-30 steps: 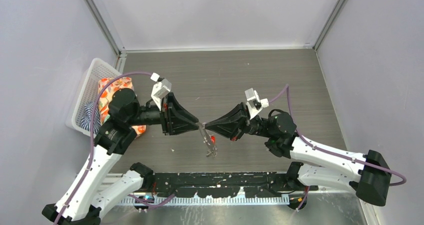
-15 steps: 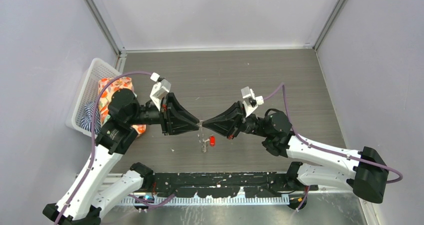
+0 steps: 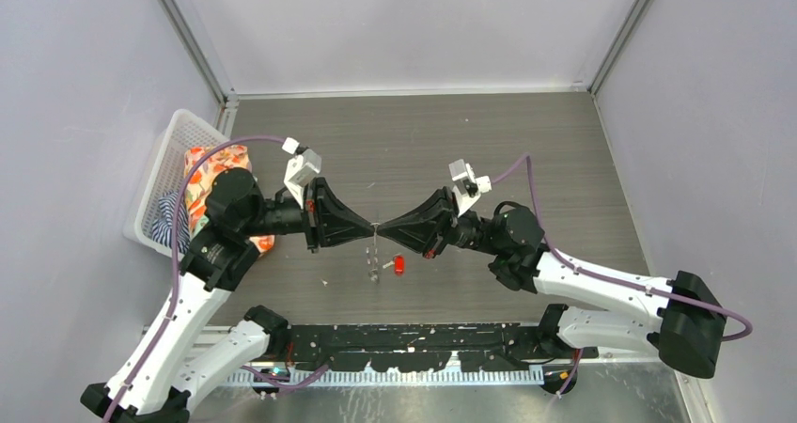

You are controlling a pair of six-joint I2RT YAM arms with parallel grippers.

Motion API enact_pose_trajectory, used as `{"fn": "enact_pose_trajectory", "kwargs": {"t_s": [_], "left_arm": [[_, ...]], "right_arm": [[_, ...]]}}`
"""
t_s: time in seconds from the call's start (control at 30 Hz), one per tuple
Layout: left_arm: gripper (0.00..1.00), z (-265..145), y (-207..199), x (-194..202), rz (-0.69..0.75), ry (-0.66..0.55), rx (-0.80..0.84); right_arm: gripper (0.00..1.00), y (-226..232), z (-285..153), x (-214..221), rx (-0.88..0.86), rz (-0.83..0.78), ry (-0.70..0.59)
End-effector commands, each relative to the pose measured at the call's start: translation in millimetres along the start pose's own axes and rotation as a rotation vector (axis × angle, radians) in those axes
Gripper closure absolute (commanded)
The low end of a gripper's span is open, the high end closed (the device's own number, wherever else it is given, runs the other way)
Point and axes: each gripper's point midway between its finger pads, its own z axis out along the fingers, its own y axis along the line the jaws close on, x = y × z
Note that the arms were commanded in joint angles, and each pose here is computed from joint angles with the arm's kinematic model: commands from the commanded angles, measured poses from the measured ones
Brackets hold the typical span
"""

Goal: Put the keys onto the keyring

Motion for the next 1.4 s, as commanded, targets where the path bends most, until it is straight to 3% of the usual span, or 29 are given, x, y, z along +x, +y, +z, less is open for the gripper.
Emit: {"fn": "enact_pose_trajectory", "kwargs": {"t_s": [0.0,0.13,0.33,0.47,0.6,0.73,0.93,1.17,1.37], "left_arm": [[0.99,-3,4,-10,0.050,-0.044,-0.057],[1.00,-6,4,-10,0.056,-0.049,-0.078],[0.99,-8,-5,3,0.117,0.020,-0.008],[0.99,-14,-15,23,0.175,0.120,0.079],[0.99,-16,-19,27,0.218,0.153,0.125],[0.99,-15,-23,24,0.243,0.158,0.157],[0.99,-14,-19,26,0.255,0.176,0.151],[0.99,-13,-13,28,0.256,0.183,0.131],[0.99,-13,-12,29,0.252,0.186,0.130]], "right_arm": [[0.99,19,11,-33,-0.070,-0.034,-0.090],[0.99,20,10,-28,-0.076,-0.032,-0.060],[0.55,19,7,-30,-0.010,-0.051,0.074],[0.44,24,-3,-26,-0.037,-0.101,0.293],[0.43,27,-14,-14,-0.106,-0.054,0.496],[0.44,32,-10,-6,-0.189,-0.013,0.599],[0.44,30,-1,-1,-0.230,0.017,0.631],[0.58,26,3,5,-0.215,0.009,0.639],[0.58,20,6,14,-0.180,-0.027,0.661]]}}
